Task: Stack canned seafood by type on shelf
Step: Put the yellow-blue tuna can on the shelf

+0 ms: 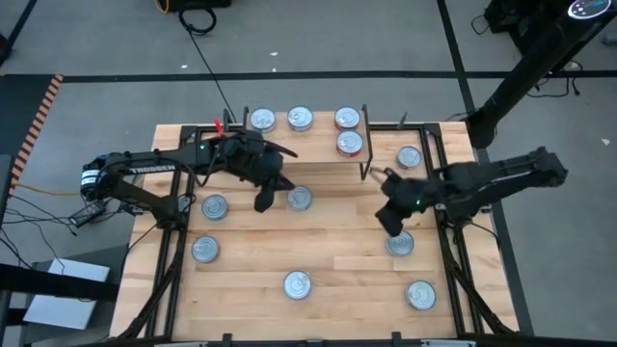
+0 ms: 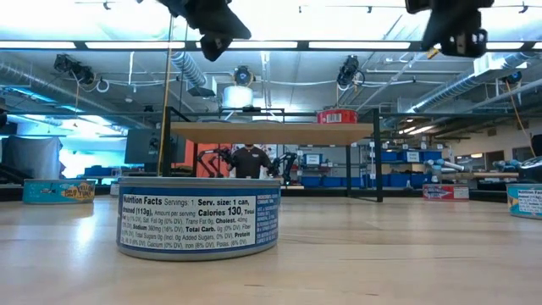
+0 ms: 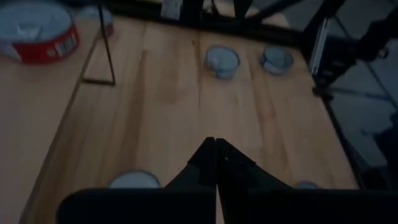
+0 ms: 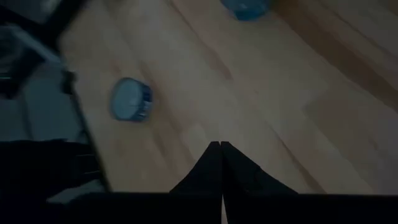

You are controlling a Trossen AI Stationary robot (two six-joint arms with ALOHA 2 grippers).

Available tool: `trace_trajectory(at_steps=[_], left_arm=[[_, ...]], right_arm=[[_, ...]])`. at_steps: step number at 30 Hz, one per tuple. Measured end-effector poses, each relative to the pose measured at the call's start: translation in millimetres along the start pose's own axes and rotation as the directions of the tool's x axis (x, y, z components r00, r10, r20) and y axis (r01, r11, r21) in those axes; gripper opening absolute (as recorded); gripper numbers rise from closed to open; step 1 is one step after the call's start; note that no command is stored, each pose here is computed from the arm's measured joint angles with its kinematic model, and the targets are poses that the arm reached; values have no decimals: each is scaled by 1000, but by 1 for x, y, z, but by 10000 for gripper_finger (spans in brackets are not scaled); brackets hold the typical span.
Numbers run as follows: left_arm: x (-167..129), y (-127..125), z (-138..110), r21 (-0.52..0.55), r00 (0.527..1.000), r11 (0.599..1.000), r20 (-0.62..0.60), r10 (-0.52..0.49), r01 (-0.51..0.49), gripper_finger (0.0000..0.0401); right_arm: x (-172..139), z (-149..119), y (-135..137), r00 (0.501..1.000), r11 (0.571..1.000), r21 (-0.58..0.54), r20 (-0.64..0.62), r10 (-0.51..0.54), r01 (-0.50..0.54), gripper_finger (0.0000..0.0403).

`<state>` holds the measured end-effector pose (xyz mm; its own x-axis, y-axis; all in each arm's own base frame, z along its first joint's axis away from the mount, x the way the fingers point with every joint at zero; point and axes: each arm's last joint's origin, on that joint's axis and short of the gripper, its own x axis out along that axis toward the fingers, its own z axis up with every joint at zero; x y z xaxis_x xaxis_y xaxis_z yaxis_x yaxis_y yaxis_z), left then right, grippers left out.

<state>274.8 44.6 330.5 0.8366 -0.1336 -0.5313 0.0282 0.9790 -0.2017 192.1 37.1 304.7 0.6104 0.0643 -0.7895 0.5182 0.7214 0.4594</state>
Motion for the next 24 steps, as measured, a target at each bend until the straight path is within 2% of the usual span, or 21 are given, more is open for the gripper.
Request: trace_trajectory(at_steps=[5,8,12,14,19,24], left_arm=[[0,-2,-3,-20,997,997,-36,-69,68,2],[0,-2,-3,-26,997,997,-33,-73,73,2],[2,-1,-2,-41,999,999,-21,-33,32,3],[2,-1,-1,-62,1000,998,-15,-9,8,3],[2,1,-1,-84,996,993,-6,83,-84,3],[2,1,-1,-107,996,990,-6,94,-94,3]], right_arm=[[7,-21,8,995,998,-31,-82,-58,55,4],[5,-32,4,979,992,-35,-159,-124,120,7],[0,-44,-8,927,967,-111,-280,-251,228,8],[4,-50,-15,899,955,-156,-328,-290,251,8],[28,-68,-33,854,946,-223,-418,-309,233,7],[50,-82,-51,846,939,-209,-411,-339,274,7]])
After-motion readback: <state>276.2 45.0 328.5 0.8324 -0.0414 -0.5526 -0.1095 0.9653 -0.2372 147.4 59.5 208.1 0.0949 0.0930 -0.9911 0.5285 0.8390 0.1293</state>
